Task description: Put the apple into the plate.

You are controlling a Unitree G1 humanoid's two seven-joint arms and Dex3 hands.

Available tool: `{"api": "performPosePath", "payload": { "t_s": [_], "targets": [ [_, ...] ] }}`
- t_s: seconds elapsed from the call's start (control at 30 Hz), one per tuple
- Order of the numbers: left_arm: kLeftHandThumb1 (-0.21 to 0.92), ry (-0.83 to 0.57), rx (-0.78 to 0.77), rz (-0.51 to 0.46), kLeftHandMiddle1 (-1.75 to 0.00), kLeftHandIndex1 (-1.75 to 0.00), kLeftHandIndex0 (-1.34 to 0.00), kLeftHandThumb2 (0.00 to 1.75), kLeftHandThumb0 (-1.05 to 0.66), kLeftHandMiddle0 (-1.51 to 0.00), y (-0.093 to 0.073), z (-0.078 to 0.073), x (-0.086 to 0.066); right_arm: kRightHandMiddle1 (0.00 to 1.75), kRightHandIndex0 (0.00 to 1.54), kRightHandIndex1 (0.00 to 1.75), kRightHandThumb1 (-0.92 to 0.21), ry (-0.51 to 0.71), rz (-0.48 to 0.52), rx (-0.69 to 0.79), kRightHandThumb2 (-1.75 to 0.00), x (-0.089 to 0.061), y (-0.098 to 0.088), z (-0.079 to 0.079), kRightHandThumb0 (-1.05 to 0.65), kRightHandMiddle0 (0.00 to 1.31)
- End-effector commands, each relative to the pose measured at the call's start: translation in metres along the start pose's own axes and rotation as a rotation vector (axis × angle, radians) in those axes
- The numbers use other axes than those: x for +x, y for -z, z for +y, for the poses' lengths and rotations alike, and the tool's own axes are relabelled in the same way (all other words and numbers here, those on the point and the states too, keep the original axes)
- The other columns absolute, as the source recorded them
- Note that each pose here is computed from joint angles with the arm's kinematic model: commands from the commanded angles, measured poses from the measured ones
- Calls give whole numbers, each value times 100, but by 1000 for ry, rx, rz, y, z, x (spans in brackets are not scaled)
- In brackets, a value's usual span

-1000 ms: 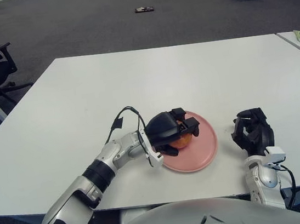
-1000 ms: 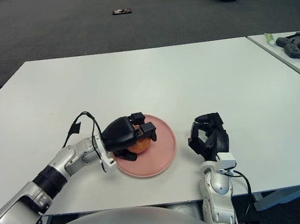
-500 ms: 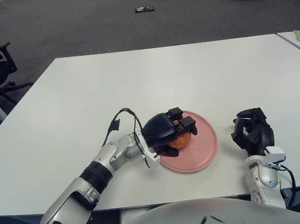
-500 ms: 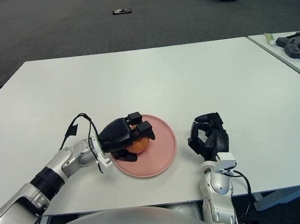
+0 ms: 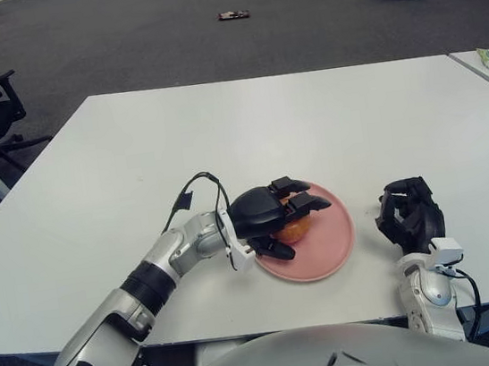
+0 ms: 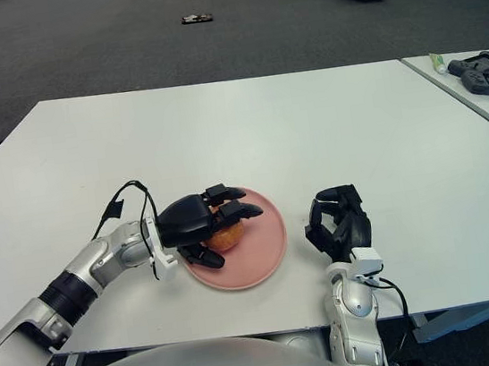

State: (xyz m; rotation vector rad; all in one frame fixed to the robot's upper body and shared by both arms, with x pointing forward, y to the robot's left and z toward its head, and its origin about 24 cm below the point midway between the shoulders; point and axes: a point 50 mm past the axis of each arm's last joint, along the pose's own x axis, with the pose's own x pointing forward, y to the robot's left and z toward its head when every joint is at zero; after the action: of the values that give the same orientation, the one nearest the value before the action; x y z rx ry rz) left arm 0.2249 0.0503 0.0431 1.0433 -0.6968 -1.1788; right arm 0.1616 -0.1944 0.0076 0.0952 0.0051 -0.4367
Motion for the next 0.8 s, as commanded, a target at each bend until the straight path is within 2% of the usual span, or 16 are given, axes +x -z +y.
{"api": "performPosePath", "payload": {
  "t_s": [0.0, 0.1, 0.33, 0.77],
  "targets": [
    [92, 66, -23, 50, 0, 0, 0, 85, -105, 0, 8, 0, -11, 175, 78, 175, -67, -9, -31, 11, -88, 3, -4, 2, -39, 35],
    [92, 59, -42, 53, 0, 0, 0, 82, -105, 0, 7, 3, -12, 175, 79, 175, -66, -9, -33, 10, -88, 3, -4, 2, -39, 35],
    [92, -27, -64, 91, 0, 0, 0, 74, -105, 0, 10, 19, -23, 175, 79, 175, -66, -14, -27, 5, -89, 3, -4, 2, -39, 35],
    [92, -176, -163, 196, 0, 0, 0, 82, -105, 0, 20, 35, -44, 175, 76, 175, -67, -8, -21, 10, -88, 3, -3, 2, -39, 35]
  ]
}}
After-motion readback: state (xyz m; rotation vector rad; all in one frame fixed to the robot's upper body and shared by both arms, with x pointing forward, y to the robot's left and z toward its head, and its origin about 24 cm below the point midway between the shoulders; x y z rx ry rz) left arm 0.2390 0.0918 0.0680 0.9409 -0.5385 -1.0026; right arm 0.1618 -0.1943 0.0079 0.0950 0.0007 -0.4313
